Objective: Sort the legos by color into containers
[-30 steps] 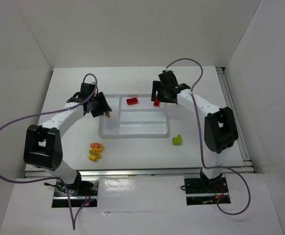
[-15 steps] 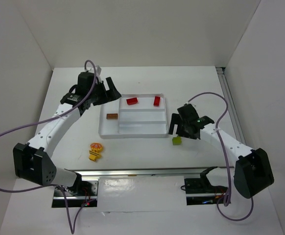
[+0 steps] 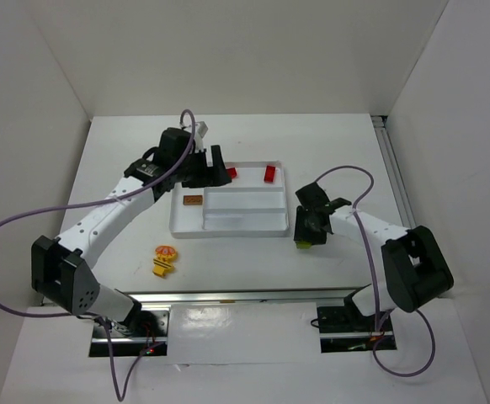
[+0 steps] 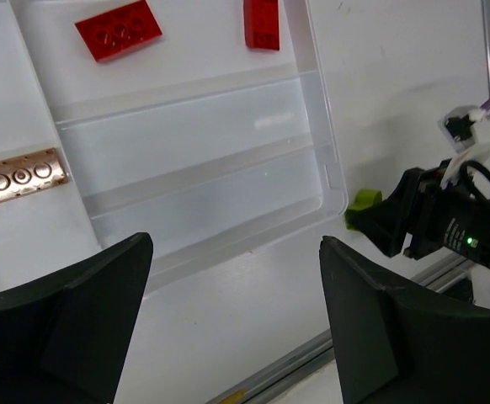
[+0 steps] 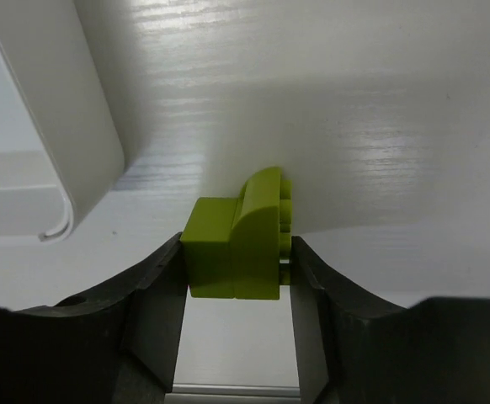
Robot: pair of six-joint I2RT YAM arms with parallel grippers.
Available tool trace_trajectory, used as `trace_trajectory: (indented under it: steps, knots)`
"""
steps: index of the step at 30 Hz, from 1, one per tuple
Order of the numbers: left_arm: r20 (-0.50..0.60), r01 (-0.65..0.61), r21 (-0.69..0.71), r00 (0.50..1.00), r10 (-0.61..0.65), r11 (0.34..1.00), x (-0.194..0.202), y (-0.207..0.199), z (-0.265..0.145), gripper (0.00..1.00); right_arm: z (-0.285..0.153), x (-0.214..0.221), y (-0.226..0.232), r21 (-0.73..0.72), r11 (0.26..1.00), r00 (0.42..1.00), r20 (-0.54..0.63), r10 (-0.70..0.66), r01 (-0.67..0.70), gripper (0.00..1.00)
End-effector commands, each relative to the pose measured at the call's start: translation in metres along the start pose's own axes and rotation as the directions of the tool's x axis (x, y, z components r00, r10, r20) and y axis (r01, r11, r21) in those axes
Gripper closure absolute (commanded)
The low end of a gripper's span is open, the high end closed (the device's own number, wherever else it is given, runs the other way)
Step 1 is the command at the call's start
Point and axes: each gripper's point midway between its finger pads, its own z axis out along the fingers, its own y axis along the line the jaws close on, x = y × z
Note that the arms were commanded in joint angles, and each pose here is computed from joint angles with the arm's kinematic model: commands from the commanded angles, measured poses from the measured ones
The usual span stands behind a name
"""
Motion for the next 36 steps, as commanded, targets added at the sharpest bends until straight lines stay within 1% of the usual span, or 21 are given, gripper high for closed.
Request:
trace_trajectory:
  steps: [1,3,5,6,7,8,9,11,13,15,16,19,20,21,22,24,25,28,32,33,36]
  knots:
    - [0.000,-0.067,-0.018,0.998,0.067,0.998,-0.004,-0.010,-0.004,0.09,0.003,-0.012,0.011,-0.035,0.999,0.999,0.048,-0.023,0.024,0.54]
    - [-0.013,-0.075,-0.034,0.997,0.075,0.997,-0.006,-0.008,-0.001,0.09,-0.007,-0.011,0.011,-0.031,0.999,0.998,0.052,-0.034,0.035,0.70]
    - [-0.030,-0.109,-0.009,0.994,0.109,0.994,-0.005,-0.012,-0.001,0.10,-0.026,-0.016,0.012,-0.041,0.998,0.996,0.081,-0.038,0.042,0.76]
    - [-0.064,-0.120,0.050,0.990,0.123,0.991,0.002,-0.020,0.001,0.10,-0.037,-0.024,0.016,-0.058,0.997,0.993,0.111,-0.047,0.054,0.79]
    - [-0.075,-0.143,0.109,0.986,0.152,0.984,0.005,-0.032,-0.002,0.10,-0.048,-0.026,0.022,-0.101,0.992,0.991,0.122,-0.060,0.072,0.79]
    - [-0.104,-0.148,0.155,0.981,0.165,0.977,0.012,-0.038,0.000,0.09,-0.068,-0.032,0.028,-0.159,0.983,0.981,0.181,-0.064,0.093,0.79]
    - [-0.151,-0.148,0.285,0.969,0.197,0.947,0.024,-0.056,0.001,0.09,-0.082,-0.038,0.034,-0.201,0.970,0.970,0.225,-0.091,0.138,0.79]
    - [-0.189,-0.130,0.424,0.955,0.228,0.896,0.036,-0.078,-0.002,0.07,-0.122,-0.045,0.052,-0.322,0.924,0.943,0.315,-0.102,0.208,0.79]
    - [-0.211,-0.102,0.565,0.941,0.263,0.819,0.049,-0.100,-0.006,0.07,-0.153,-0.055,0.066,-0.387,0.872,0.907,0.398,-0.135,0.300,0.77]
    - [-0.235,-0.061,0.622,0.937,0.260,0.781,0.060,-0.108,-0.005,0.07,-0.170,-0.052,0.073,-0.428,0.830,0.890,0.425,-0.165,0.358,0.77]
    - [-0.220,-0.050,0.675,0.939,0.266,0.736,0.057,-0.122,-0.012,0.07,-0.177,-0.056,0.073,-0.420,0.821,0.873,0.454,-0.180,0.387,0.77]
    - [-0.232,-0.025,0.710,0.936,0.267,0.704,0.061,-0.135,-0.015,0.07,-0.183,-0.053,0.073,-0.419,0.806,0.865,0.455,-0.211,0.417,0.77]
    - [-0.226,-0.032,0.697,0.939,0.261,0.717,0.058,-0.134,-0.009,0.04,-0.184,-0.056,0.073,-0.413,0.811,0.864,0.458,-0.210,0.415,0.77]
    - [-0.211,-0.052,0.708,0.936,0.281,0.705,0.056,-0.140,-0.010,0.04,-0.183,-0.054,0.073,-0.408,0.802,0.858,0.457,-0.235,0.437,0.77]
    - [-0.224,-0.045,0.708,0.932,0.285,0.705,0.061,-0.142,-0.006,0.02,-0.184,-0.053,0.074,-0.414,0.798,0.862,0.446,-0.240,0.437,0.77]
    - [-0.183,-0.083,0.696,0.940,0.289,0.713,0.053,-0.142,-0.002,0.01,-0.186,-0.049,0.078,-0.434,0.769,0.853,0.450,-0.266,0.469,0.77]
    - [-0.206,-0.062,0.689,0.938,0.278,0.722,0.057,-0.139,0.007,0.01,-0.187,-0.047,0.080,-0.446,0.760,0.853,0.447,-0.268,0.472,0.77]
    - [-0.237,-0.028,0.738,0.925,0.298,0.674,0.061,-0.151,0.006,0.03,-0.194,-0.046,0.084,-0.456,0.724,0.829,0.475,-0.295,0.519,0.77]
    - [-0.269,-0.029,0.720,0.909,0.318,0.693,0.068,-0.162,0.021,0.05,-0.197,-0.040,0.085,-0.460,0.695,0.814,0.477,-0.331,0.552,0.77]
    - [-0.290,-0.028,0.692,0.904,0.313,0.721,0.071,-0.156,0.034,0.05,-0.198,-0.039,0.087,-0.470,0.687,0.815,0.475,-0.332,0.554,0.77]
    - [-0.294,-0.031,0.703,0.897,0.330,0.710,0.073,-0.167,0.034,0.05,-0.201,-0.038,0.087,-0.473,0.678,0.810,0.478,-0.339,0.563,0.77]
